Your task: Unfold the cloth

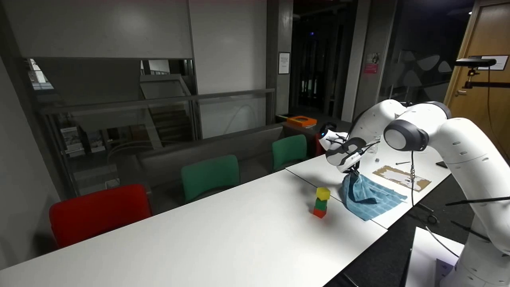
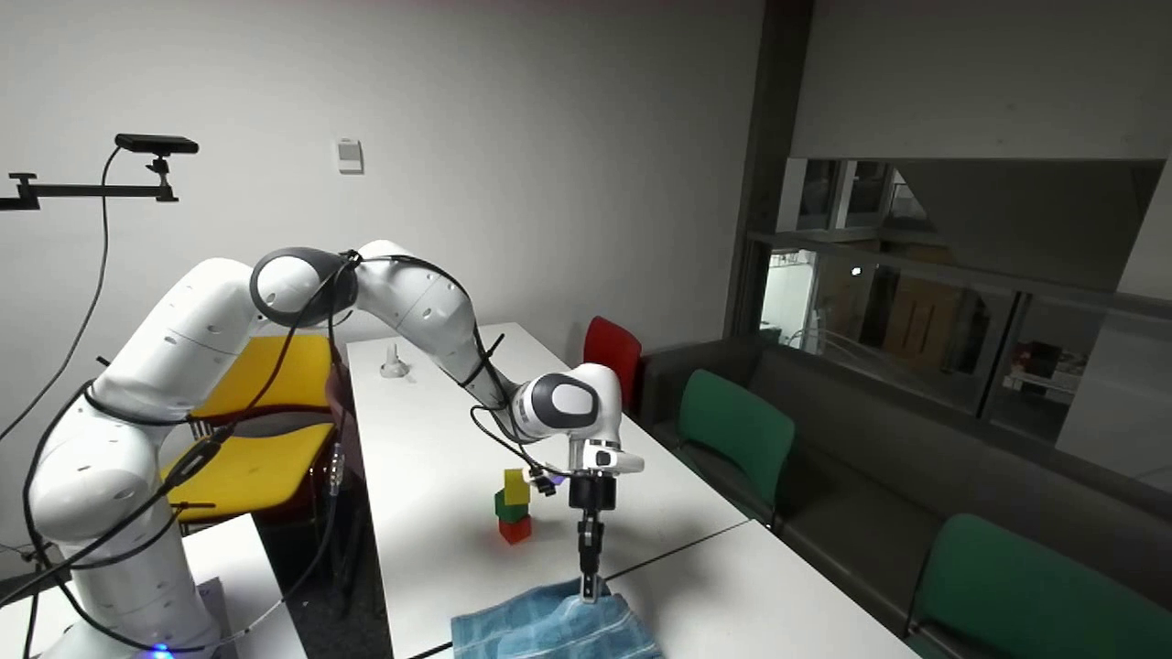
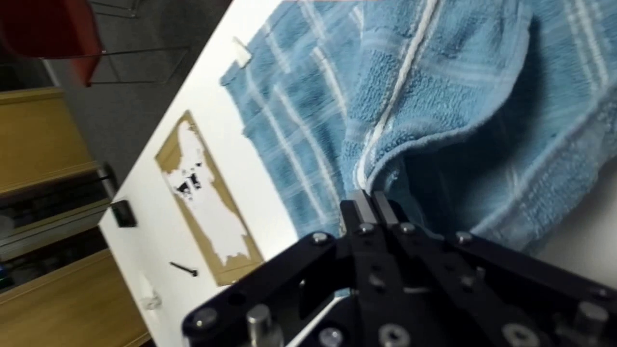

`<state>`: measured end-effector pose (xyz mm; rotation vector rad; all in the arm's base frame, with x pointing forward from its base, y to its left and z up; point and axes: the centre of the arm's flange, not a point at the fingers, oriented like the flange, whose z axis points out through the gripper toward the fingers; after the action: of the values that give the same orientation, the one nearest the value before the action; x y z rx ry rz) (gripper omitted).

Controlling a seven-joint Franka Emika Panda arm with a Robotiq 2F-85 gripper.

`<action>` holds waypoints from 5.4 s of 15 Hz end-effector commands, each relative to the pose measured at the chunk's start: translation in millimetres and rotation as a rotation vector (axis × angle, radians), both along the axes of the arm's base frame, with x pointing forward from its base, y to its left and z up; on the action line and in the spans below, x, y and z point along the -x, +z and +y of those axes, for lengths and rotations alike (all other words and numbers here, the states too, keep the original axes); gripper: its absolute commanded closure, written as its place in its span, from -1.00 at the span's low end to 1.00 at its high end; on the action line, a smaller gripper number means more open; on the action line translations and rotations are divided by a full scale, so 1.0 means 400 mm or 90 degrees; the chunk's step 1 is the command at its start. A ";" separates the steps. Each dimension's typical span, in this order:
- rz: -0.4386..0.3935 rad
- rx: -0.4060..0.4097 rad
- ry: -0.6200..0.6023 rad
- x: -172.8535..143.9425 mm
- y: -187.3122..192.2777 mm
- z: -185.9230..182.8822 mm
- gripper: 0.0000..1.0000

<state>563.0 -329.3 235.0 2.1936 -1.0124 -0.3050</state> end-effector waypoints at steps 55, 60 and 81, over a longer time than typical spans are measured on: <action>0.188 0.162 0.075 -0.031 0.105 0.158 0.28; 0.166 0.123 0.072 -0.025 0.088 0.162 -0.50; -0.089 -0.293 0.170 0.089 0.002 0.095 -1.00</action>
<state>556.4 -292.9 232.6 2.6971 -0.7961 -0.3099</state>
